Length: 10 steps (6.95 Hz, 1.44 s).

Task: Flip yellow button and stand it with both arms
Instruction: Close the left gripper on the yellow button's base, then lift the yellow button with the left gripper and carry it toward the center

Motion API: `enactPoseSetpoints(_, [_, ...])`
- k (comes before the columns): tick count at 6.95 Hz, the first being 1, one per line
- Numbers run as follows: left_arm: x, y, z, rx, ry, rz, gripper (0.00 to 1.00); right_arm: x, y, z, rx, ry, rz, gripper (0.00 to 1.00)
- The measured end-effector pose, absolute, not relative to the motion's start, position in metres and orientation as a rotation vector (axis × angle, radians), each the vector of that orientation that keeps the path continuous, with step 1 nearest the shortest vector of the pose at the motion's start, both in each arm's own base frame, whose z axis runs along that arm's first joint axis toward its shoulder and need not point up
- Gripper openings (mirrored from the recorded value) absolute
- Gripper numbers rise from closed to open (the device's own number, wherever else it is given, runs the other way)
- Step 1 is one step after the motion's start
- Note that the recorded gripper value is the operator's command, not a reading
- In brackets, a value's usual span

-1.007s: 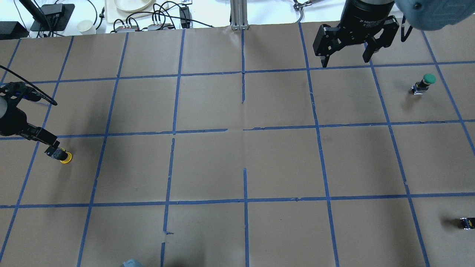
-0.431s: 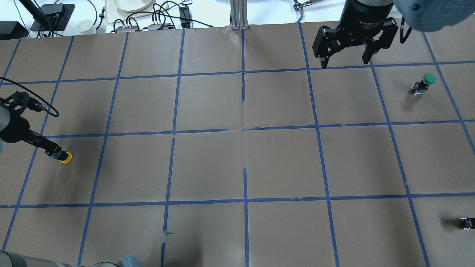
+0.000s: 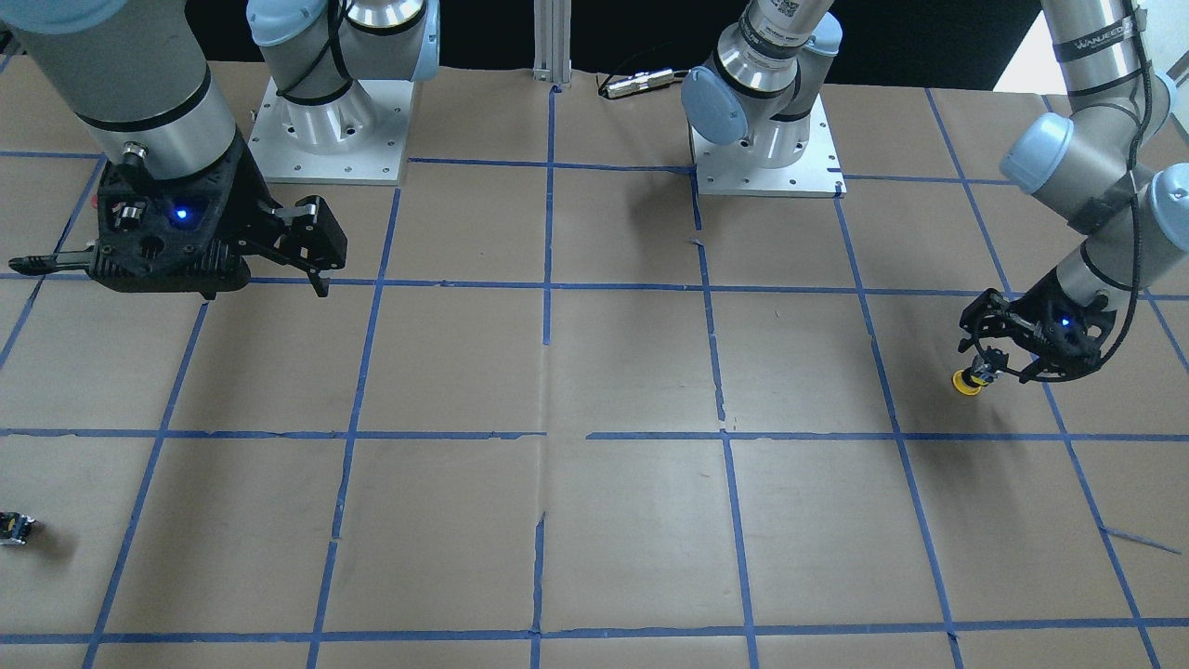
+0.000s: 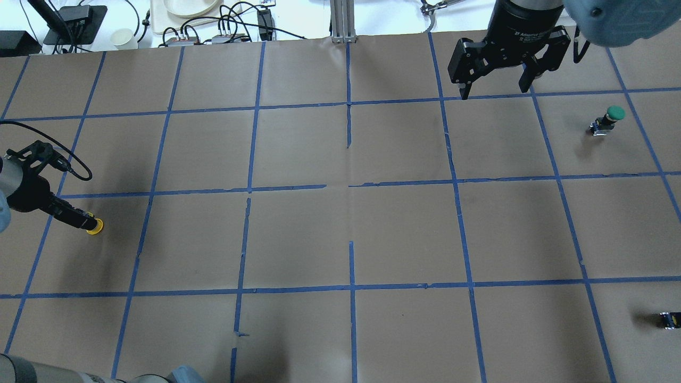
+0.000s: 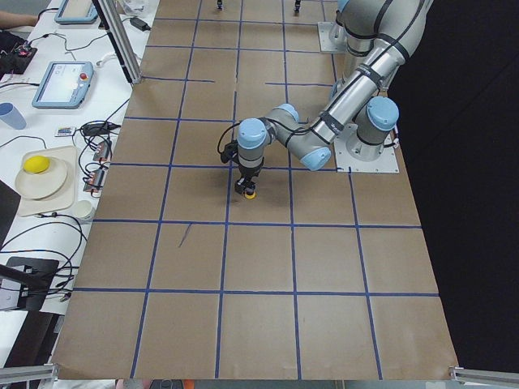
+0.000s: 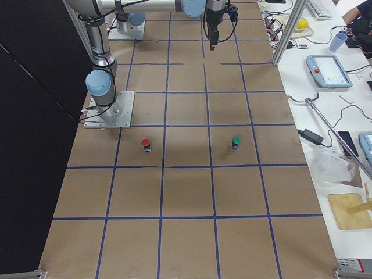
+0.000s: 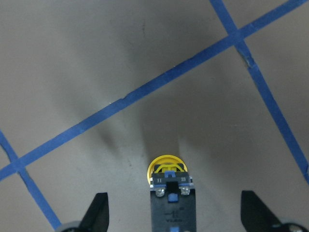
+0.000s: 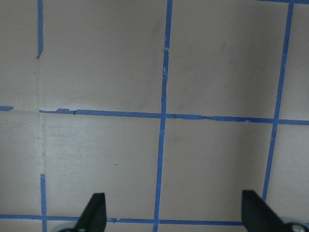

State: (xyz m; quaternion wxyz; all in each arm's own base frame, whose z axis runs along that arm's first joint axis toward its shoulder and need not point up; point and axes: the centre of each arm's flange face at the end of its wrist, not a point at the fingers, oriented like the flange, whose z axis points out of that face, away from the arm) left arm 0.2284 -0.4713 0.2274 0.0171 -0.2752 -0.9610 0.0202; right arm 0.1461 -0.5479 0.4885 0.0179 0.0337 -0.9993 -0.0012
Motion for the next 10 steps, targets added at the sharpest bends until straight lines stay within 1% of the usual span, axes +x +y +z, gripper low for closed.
enactPoseSetpoints(1, [0.229, -0.471, 0.225, -0.858, -2.981, 0.057, 0.72, 0.146, -0.548, 0.489, 0.105, -3.104, -0.004, 0.99])
enactPoseSetpoints(2, [0.229, -0.471, 0.222, -0.852, -2.979, 0.052, 0.57, 0.146, -0.548, 0.489, 0.105, -3.105, -0.003, 0.99])
enactPoseSetpoints(3, [0.229, -0.471, 0.220, -0.845, -2.978, 0.047, 0.34, 0.146, -0.548, 0.489, 0.105, -3.104, -0.003, 0.99])
enactPoseSetpoints(4, [0.229, -0.471, 0.219, -0.844, -2.979, 0.042, 0.28, 0.146, -0.548, 0.489, 0.105, -3.104, -0.003, 0.99])
enactPoseSetpoints(5, [0.230, -0.471, 0.221, -0.846, -2.984, 0.037, 0.15, 0.146, -0.548, 0.489, 0.105, -3.105, -0.003, 0.99])
enactPoseSetpoints(6, [0.229, -0.471, 0.224, -0.846, -2.990, 0.037, 0.06, 0.146, -0.548, 0.489, 0.105, -3.105, -0.003, 0.99])
enactPoseSetpoints(8, [0.224, -0.472, 0.236, -0.851, -2.998, 0.050, 0.05, 0.146, -0.548, 0.489, 0.105, -3.105, -0.004, 0.99])
enactPoseSetpoints(10, [0.182, -0.478, 0.269, -0.824, -2.990, 0.079, 0.05, 0.146, -0.548, 0.489, 0.105, -3.104, -0.004, 0.99])
